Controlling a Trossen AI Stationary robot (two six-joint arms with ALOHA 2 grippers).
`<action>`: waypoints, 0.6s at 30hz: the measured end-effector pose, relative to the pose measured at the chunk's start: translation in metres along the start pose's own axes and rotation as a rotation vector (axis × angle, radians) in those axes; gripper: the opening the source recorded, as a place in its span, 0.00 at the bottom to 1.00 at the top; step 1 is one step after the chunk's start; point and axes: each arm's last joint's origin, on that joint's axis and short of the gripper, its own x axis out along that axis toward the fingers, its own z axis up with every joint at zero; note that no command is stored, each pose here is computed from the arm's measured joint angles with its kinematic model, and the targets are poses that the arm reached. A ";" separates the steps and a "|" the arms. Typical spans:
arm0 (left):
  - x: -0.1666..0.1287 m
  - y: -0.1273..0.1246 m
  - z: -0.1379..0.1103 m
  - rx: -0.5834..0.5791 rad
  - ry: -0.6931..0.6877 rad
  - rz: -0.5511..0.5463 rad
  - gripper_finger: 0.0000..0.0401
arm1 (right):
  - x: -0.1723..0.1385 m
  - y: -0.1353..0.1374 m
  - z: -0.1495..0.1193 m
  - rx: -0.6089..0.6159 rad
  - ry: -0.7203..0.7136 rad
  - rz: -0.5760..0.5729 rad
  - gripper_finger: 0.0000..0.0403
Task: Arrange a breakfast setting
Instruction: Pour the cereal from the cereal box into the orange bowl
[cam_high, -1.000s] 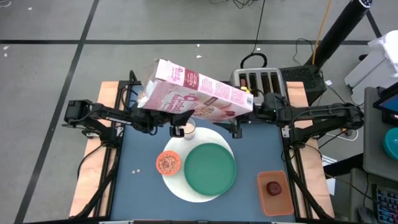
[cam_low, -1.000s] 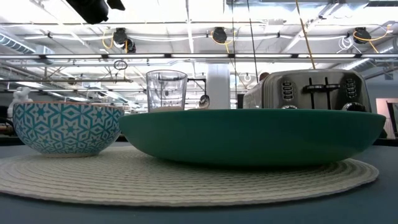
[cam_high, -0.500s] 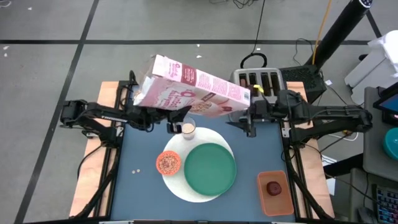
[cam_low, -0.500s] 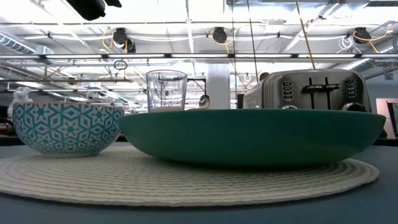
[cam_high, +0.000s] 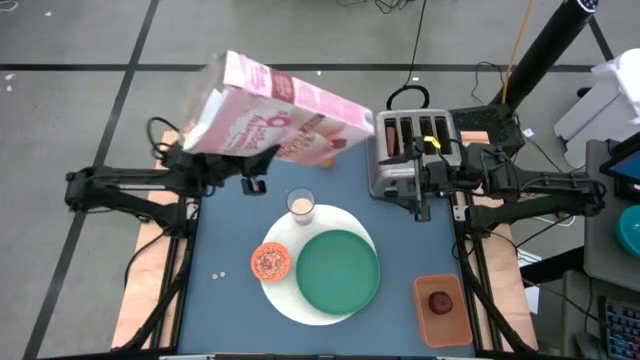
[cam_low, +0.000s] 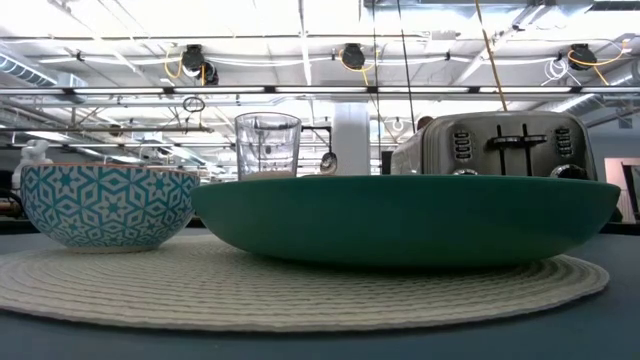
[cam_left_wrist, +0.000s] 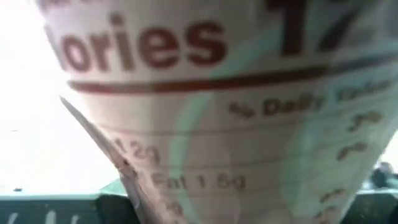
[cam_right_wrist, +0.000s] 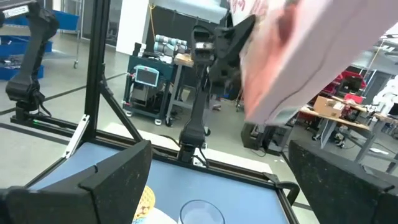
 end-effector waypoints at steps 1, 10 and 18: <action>-0.004 0.003 0.006 0.014 0.020 0.028 0.48 | 0.000 0.000 0.000 0.001 0.003 0.001 0.91; -0.047 0.024 0.049 0.104 0.248 0.237 0.48 | 0.000 0.000 0.000 0.001 0.005 0.001 0.91; -0.084 0.033 0.056 0.101 0.482 0.397 0.48 | 0.000 0.000 0.000 0.001 0.005 0.001 0.91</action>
